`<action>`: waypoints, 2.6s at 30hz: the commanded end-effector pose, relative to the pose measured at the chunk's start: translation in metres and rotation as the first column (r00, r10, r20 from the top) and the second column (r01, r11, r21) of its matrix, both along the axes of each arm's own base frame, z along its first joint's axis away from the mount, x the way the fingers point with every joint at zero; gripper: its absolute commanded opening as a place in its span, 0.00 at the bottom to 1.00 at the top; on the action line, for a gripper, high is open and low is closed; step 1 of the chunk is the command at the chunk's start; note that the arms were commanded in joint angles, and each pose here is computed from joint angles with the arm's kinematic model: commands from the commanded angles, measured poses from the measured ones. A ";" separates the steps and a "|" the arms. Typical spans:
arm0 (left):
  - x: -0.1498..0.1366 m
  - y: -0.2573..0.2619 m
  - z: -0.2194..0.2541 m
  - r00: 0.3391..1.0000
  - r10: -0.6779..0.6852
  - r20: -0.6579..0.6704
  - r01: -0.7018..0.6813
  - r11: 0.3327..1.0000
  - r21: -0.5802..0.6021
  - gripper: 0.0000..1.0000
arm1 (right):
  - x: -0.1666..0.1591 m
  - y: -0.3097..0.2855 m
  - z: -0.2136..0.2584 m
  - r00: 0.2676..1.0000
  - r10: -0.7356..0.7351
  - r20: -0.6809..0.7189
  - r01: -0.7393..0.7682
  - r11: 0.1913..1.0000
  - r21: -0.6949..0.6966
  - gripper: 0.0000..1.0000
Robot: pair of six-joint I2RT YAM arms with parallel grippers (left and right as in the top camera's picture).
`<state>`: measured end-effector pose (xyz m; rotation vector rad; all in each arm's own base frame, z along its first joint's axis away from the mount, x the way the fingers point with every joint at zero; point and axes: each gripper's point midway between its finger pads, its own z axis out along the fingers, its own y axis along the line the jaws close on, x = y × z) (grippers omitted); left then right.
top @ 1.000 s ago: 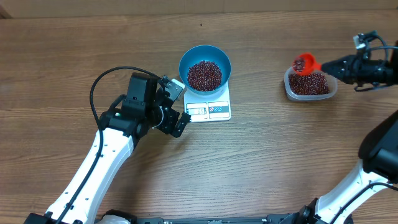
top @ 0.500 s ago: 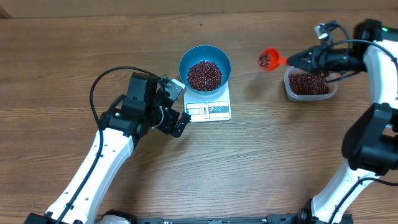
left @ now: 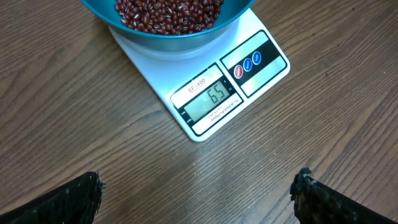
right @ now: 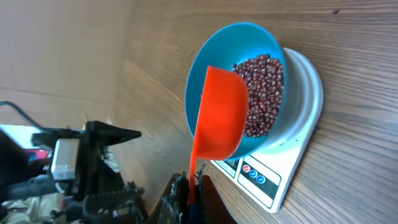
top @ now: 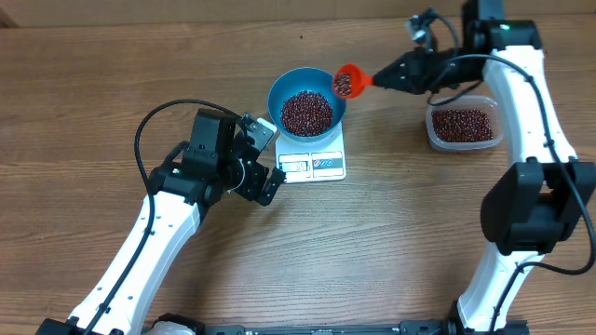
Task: Scoop item into bowl and weigh 150g on scale
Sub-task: 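Lift the filled scoop and carry it toward the blue bowl, then tip the red scoop over the blue bowl to pour the beans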
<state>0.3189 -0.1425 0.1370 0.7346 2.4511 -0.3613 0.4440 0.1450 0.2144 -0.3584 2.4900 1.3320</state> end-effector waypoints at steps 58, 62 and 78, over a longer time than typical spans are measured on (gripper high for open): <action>0.000 0.000 -0.003 1.000 0.008 -0.012 -0.008 1.000 -0.003 1.00 | 0.021 0.089 -0.011 0.840 0.363 0.403 0.152 0.555 -0.818 0.04; 0.000 0.000 -0.003 1.000 0.008 -0.012 -0.008 1.000 -0.003 1.00 | 0.021 0.089 -0.010 0.839 0.363 0.406 0.154 0.557 -0.816 0.04; 0.000 0.000 -0.003 1.000 0.008 -0.012 -0.008 1.000 -0.003 0.99 | 0.025 0.095 -0.008 0.838 0.342 0.426 0.146 0.611 -0.778 0.04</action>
